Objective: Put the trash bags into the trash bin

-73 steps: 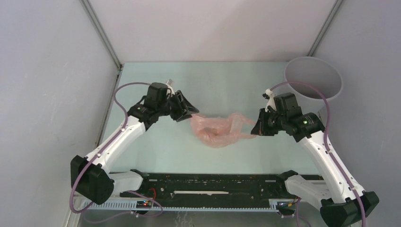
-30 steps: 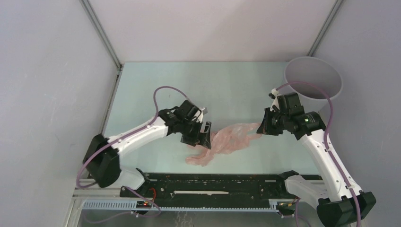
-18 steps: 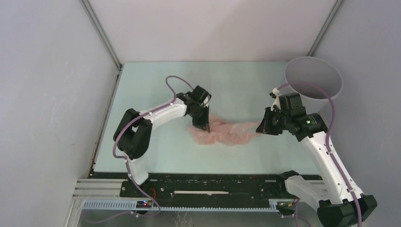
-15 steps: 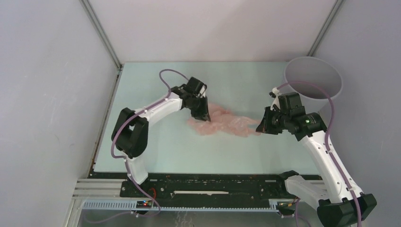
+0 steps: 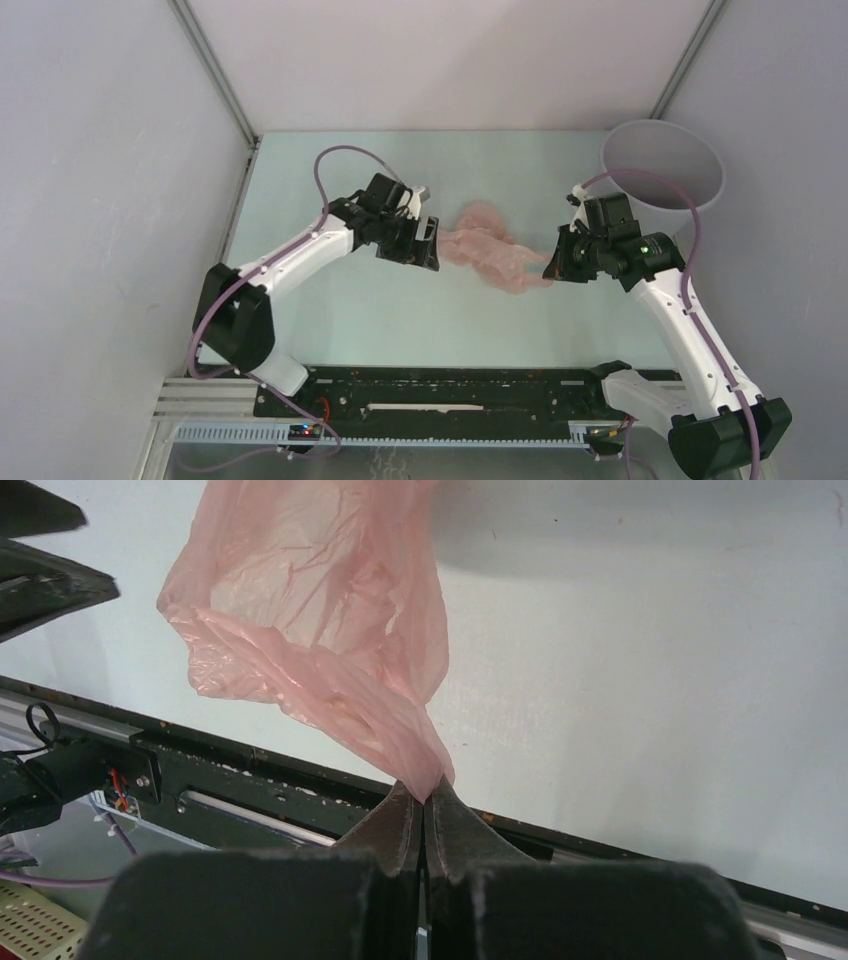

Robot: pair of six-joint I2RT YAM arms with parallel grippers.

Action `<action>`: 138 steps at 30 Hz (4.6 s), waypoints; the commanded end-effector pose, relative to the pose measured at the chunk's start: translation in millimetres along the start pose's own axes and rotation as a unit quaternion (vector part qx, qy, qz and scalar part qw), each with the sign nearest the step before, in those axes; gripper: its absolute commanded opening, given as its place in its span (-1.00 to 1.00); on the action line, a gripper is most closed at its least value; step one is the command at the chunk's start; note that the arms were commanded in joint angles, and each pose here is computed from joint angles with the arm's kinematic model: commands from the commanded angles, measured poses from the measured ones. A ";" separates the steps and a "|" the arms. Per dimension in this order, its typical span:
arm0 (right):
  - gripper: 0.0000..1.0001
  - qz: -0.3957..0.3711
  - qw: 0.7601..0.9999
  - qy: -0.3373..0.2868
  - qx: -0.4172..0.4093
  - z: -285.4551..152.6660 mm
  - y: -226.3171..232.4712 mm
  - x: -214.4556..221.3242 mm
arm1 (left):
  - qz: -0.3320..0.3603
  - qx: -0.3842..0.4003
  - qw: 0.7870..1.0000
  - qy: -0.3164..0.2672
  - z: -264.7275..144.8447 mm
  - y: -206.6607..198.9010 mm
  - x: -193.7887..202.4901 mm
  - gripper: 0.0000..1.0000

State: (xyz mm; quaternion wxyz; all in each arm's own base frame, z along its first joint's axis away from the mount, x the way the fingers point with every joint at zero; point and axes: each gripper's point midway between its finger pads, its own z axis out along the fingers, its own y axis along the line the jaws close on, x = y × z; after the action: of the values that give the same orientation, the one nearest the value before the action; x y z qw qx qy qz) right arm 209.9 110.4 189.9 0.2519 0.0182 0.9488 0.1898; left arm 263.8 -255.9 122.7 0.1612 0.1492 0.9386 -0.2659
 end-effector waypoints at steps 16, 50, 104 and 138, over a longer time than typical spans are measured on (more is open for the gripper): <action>-1.00 -0.010 1.000 -0.020 -0.005 -14.8 2.0 -4.1 | 0.425 0.026 0.876 -0.228 -4.8 -23.2 -108.6 1.00; -1.00 -0.009 0.991 -0.069 -0.118 -52.9 71.8 -72.6 | -0.012 -0.150 0.948 -0.280 -177.9 -35.9 -167.7 -0.99; -1.00 -0.130 0.947 -0.215 -0.201 -127.0 157.0 -131.5 | -0.037 0.041 0.927 -0.371 -246.8 -122.0 -165.2 -0.99; -1.00 -0.023 0.971 -0.131 -0.197 -49.3 76.7 -57.0 | -0.079 0.114 0.965 -0.225 -109.4 -104.8 -79.6 -0.79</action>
State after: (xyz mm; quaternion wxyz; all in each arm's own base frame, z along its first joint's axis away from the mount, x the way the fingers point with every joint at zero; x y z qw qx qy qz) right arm 233.7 161.9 262.7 0.3481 -0.0202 0.8648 0.3614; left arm 285.1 -288.9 278.6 0.3289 0.0056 0.8686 -0.3706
